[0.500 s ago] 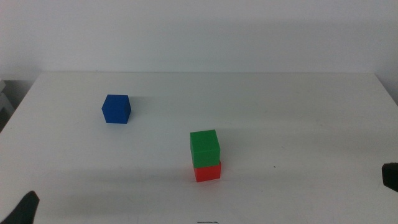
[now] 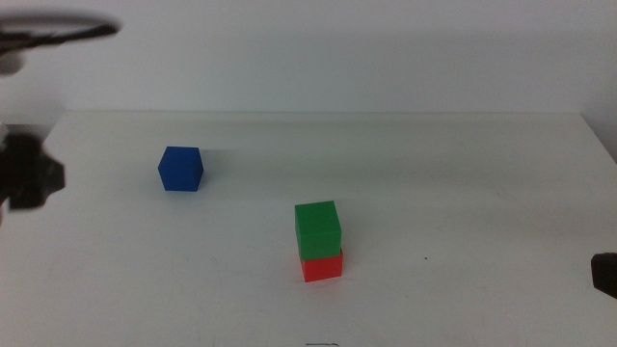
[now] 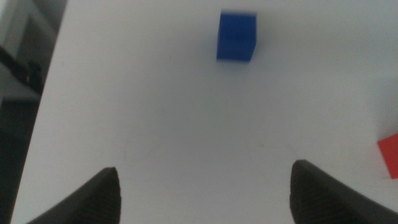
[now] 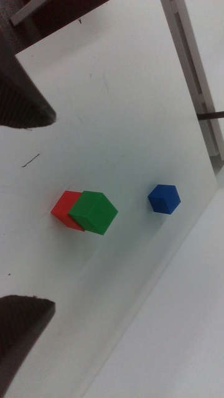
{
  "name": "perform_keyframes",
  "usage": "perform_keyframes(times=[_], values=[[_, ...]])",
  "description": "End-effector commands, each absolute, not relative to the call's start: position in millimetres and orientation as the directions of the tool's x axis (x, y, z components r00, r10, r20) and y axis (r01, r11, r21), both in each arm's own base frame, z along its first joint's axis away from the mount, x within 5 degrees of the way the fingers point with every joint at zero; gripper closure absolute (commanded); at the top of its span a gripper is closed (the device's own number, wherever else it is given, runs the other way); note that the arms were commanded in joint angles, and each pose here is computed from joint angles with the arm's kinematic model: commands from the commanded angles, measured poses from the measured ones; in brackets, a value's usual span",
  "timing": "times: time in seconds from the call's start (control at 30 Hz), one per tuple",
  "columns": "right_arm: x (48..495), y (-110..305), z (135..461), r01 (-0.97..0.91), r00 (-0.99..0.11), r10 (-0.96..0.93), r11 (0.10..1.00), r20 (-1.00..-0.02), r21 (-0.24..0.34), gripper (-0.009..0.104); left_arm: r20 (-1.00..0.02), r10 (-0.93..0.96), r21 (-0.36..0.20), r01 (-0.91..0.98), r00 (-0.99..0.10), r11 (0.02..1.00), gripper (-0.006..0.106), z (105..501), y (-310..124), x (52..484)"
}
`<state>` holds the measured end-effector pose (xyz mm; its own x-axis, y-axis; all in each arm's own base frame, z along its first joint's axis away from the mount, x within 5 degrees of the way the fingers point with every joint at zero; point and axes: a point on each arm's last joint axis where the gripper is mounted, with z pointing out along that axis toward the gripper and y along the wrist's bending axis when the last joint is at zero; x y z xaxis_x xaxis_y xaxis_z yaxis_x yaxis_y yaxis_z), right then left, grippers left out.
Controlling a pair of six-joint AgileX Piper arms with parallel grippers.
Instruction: Stack red cubes first, then green, then blue cubes in a specific spot.
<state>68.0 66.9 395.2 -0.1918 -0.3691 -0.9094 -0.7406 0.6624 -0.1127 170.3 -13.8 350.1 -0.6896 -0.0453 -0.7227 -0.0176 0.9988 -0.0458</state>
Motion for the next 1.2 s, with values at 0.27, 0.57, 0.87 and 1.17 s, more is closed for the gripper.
perform_keyframes(times=[0.27,0.57,0.87,1.17], values=[[69.9,67.1,407.5,-0.724,-0.133,-0.316,0.678,-0.939,-0.125,0.006,-0.622,0.009,0.0,0.011,-0.783,1.0,0.008,360.8,-27.3,278.5],[69.9,67.1,407.5,-0.724,-0.133,-0.316,0.678,-0.939,-0.125,0.006,-0.572,0.04,-0.003,0.051,-0.819,0.999,0.008,335.7,-40.9,368.3],[69.9,67.1,407.5,-0.724,-0.133,-0.316,0.678,-0.939,-0.125,0.006,-0.522,0.052,-0.031,0.08,-0.851,0.996,0.008,290.8,-52.7,433.6],[69.9,67.1,407.5,-0.724,-0.133,-0.316,0.678,-0.939,-0.125,0.006,-0.512,0.06,-0.042,0.095,-0.857,0.995,0.008,248.0,-57.9,462.8]])
